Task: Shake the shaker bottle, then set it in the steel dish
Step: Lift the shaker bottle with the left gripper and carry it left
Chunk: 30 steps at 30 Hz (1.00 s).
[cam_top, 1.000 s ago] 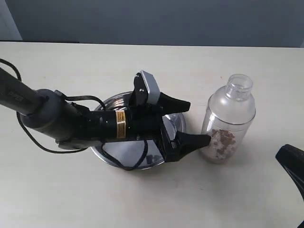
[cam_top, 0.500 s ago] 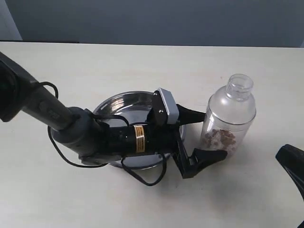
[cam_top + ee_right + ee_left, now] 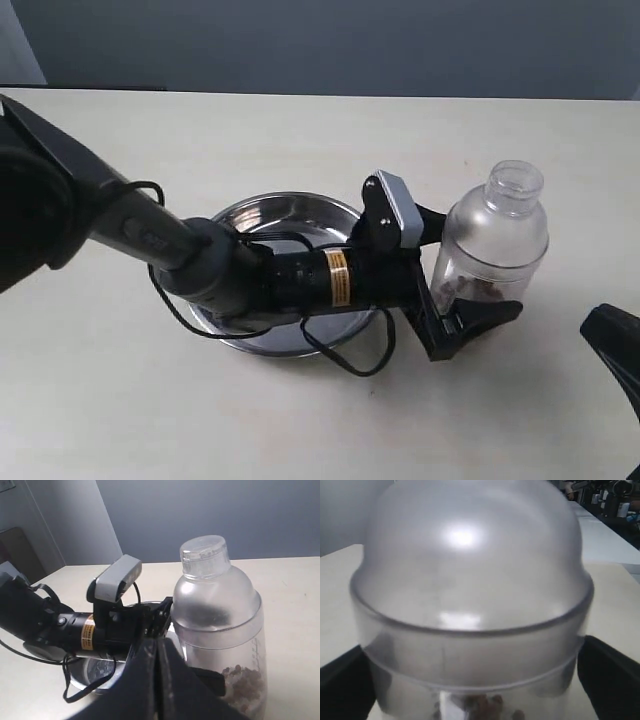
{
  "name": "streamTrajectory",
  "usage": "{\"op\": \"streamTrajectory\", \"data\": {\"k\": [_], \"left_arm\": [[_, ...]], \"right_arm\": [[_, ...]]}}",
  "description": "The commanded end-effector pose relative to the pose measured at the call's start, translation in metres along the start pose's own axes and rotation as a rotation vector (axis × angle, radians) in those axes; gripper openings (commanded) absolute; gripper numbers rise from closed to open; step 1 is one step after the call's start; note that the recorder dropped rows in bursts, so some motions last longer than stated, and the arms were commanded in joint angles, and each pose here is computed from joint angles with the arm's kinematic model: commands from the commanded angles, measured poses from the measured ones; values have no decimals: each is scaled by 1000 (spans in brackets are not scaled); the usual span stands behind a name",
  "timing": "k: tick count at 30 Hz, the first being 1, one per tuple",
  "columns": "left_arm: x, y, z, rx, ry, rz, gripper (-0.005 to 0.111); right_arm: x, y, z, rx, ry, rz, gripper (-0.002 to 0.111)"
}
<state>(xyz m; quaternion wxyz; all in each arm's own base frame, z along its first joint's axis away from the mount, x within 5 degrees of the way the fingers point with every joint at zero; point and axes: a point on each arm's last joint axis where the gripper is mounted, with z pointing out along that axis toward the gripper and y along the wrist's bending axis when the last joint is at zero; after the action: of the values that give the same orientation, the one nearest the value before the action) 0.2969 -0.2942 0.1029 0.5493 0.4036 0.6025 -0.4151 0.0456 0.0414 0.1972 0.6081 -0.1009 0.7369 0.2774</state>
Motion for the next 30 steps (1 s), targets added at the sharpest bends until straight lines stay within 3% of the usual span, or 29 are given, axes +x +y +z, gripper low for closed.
{"op": "streamTrajectory", "data": {"k": [1,10,18,25,30], "left_arm": [[11,2,6,-25,37,-21,97],[12,11,15,-86,81,-84,97],[7,16,23,-93,68,-80,97],[23,20,32,-79,49,-150,97],[19,21,32,-78,6,-160,97]], "right_arm": [[0,0,0,5,-3,-8,-1],[0,0,0,5,-3,-8,-1],[0,0,0,5,-3,-8,-1],[0,-1,0,7,-5,-8,-1],[0,-1,0,7,-5,-8,-1]]}}
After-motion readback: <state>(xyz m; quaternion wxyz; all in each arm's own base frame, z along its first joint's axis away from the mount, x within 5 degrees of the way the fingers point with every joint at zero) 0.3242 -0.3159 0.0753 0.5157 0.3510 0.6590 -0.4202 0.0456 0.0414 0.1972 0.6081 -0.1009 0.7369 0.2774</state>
